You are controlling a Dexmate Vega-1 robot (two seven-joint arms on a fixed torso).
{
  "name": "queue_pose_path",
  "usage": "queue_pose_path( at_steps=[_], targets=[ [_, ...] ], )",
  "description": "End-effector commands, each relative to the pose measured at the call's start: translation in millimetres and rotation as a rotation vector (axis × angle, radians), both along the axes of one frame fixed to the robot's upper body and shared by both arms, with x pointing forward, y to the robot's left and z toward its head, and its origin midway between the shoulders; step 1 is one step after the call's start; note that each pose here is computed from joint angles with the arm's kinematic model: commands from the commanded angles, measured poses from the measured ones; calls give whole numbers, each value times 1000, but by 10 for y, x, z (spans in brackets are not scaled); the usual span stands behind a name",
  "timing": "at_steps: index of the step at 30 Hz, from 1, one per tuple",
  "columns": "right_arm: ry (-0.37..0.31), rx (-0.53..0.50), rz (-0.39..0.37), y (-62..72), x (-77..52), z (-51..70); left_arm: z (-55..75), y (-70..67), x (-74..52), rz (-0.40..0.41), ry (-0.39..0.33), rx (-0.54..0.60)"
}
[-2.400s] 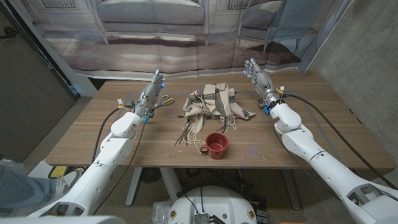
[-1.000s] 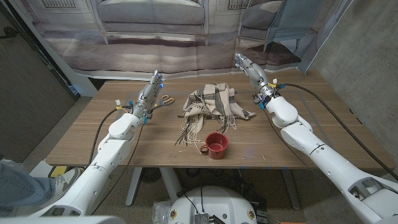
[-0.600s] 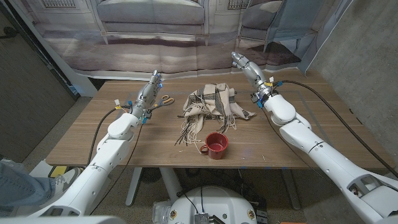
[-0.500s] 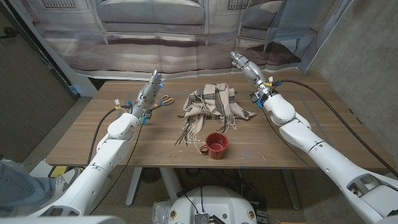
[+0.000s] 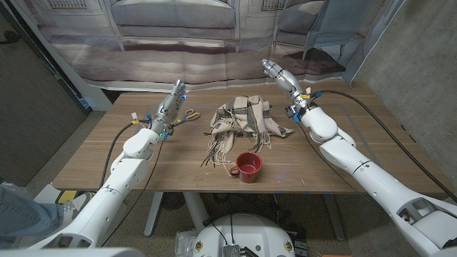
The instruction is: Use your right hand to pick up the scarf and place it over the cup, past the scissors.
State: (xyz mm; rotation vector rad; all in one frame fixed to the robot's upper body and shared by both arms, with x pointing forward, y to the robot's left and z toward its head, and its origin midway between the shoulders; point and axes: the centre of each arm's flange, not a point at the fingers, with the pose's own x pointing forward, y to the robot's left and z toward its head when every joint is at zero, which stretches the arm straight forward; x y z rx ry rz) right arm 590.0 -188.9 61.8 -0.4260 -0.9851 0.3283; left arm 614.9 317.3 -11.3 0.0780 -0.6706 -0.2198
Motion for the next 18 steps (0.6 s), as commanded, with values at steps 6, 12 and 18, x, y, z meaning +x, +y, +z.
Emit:
queue_pose_path(
  at_steps=[6,12,18],
  targets=[
    [-28,-71,-19,89,-64,46,9,1,18,-2,6,1],
    [-30,-101,-28,113,-74,57,-2,-6,10,-4,3,3],
    [-36,-137,-40,144,-93,81,4,-3,-1,-2,1,4]
  ],
)
